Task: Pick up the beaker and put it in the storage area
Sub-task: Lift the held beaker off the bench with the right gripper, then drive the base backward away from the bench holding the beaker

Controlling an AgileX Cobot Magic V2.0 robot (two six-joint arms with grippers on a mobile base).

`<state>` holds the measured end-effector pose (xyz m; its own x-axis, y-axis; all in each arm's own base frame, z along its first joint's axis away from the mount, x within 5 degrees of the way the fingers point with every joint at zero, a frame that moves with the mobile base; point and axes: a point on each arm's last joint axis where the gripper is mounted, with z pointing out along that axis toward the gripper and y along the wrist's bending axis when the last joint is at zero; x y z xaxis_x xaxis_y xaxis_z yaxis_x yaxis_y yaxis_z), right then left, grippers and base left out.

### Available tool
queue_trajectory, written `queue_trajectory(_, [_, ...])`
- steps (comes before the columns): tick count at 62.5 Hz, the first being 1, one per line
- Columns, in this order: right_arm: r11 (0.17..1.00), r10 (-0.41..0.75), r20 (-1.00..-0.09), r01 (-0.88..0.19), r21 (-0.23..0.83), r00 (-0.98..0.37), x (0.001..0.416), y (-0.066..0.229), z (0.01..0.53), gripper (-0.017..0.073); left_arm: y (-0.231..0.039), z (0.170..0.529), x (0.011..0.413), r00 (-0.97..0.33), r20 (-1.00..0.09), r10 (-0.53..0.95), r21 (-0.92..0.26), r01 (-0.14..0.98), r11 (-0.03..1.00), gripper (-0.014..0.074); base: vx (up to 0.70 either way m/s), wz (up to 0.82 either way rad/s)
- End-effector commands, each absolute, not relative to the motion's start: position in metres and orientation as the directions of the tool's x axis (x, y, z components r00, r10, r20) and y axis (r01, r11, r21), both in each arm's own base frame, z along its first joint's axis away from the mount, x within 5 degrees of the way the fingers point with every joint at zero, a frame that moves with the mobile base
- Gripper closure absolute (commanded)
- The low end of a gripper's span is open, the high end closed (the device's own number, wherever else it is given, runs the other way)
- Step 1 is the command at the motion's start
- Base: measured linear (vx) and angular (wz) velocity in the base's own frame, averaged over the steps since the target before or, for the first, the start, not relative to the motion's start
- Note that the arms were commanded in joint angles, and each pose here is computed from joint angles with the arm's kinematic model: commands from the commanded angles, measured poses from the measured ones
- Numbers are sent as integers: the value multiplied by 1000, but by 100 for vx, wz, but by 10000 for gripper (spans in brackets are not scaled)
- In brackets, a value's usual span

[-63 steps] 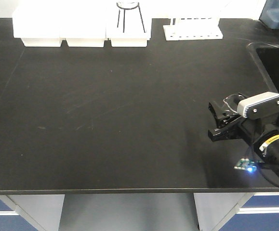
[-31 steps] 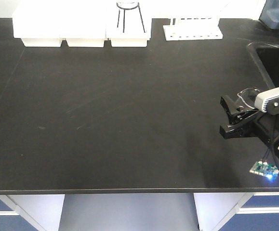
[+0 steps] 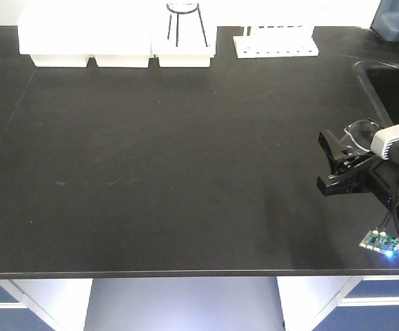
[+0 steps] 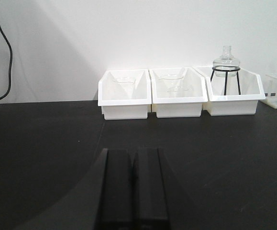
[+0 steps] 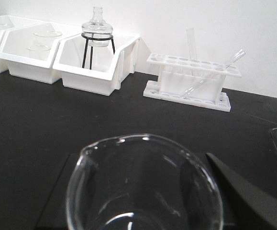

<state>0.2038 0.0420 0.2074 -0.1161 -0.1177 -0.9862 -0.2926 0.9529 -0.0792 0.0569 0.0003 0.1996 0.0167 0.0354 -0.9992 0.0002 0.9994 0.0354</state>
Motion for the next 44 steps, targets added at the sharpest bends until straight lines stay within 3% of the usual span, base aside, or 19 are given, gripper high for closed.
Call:
queue_trajectory(1, [951,-89,-996,-297,-89,14,206,44,226,492,-1,215,54,137,-990,25,27,11,1000,600,0,0])
queue_trajectory(44, [950,-90,-996,-297,-91,15,206,44,226,492,-1,215,54,137,-990,25,27,11,1000,600,0,0])
